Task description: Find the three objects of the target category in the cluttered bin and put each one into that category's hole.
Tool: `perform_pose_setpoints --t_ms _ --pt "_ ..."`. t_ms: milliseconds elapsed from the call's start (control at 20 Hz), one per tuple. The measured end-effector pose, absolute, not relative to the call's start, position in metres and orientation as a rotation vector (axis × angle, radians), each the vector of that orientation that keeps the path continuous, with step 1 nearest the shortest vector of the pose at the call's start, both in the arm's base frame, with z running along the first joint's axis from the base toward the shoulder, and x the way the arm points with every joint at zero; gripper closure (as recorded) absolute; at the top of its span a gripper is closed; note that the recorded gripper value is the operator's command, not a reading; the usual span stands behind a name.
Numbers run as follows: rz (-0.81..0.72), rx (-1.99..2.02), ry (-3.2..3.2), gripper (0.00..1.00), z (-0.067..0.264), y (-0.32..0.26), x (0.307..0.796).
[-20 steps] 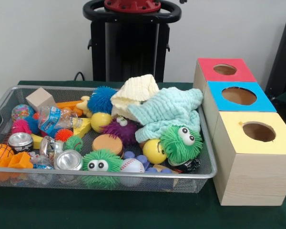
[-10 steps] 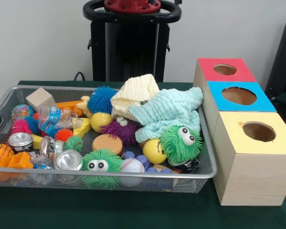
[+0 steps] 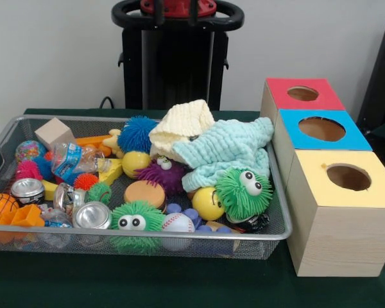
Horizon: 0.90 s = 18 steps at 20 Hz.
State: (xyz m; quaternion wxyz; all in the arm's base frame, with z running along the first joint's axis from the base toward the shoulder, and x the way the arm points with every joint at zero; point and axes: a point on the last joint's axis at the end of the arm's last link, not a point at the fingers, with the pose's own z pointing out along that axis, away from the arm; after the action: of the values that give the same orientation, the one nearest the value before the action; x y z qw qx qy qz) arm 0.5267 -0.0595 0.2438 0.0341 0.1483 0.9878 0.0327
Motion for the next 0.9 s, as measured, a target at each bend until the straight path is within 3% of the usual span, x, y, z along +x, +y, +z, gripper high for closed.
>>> perform_pose_setpoints --t_ms 400,900 --pt "0.118 0.628 3.064 0.0 0.182 -0.158 0.505" --pt "0.157 0.51 3.14 0.0 0.107 -0.19 0.495"
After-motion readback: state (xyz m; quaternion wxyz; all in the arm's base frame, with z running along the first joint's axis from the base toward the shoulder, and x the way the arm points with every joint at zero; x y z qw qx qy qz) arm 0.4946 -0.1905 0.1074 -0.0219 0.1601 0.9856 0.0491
